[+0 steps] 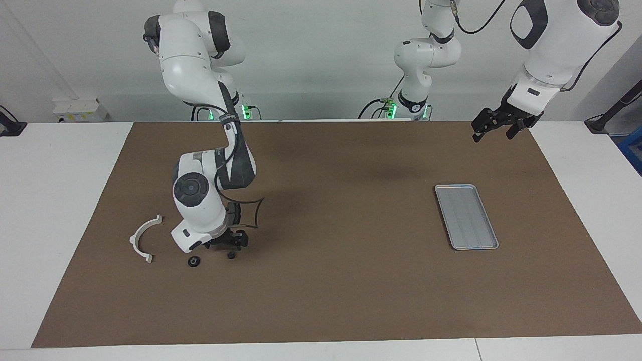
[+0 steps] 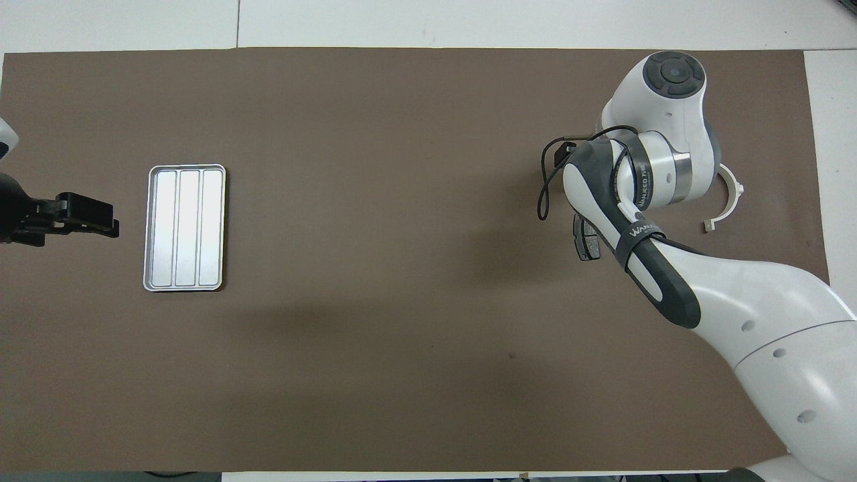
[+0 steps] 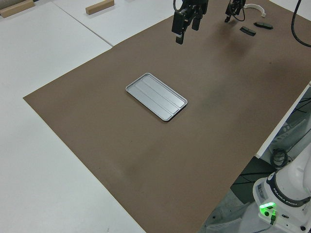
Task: Pick bearing gear from pile to tray
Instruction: 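Close the right gripper on the small black bearing and lift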
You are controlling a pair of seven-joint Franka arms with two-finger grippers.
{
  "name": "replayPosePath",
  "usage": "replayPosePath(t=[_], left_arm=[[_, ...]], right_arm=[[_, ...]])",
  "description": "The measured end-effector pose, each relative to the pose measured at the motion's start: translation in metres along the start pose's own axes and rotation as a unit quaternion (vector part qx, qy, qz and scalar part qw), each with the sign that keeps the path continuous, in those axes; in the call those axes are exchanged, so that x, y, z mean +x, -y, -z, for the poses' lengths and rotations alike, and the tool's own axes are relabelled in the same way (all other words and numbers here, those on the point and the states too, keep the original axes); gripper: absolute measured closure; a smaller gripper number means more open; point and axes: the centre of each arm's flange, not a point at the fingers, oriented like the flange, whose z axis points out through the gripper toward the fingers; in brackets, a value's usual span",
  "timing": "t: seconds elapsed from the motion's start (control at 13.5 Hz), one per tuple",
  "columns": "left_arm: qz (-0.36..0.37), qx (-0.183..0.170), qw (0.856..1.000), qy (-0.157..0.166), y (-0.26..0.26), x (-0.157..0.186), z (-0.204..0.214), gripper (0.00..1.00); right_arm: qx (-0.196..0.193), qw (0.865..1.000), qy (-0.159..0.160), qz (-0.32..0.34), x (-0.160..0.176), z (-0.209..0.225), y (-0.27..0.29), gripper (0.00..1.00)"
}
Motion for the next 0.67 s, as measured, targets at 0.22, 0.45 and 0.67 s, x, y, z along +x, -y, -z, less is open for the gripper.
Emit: replayPosePath(t=[0.22,0.45,0.67], left_arm=[[0.000,0.000,1.000,0.000,0.000,0.000,0.000,0.00],[0.000,0.000,1.000,0.000,0.000,0.000,0.000,0.00],[0.000,0.000,1.000,0.000,0.000,0.000,0.000,0.00]], right_arm=[[0.000,1.000,-0.003,-0.023,0.001,0.001,0.009,0.00],[-0.010,0.999,-0.011,-0.035,0.003,-0.001,0.010,0.00],[-0.013,0.999,-0.015,-0.045,0.002,-0.006,0.015,0.10]])
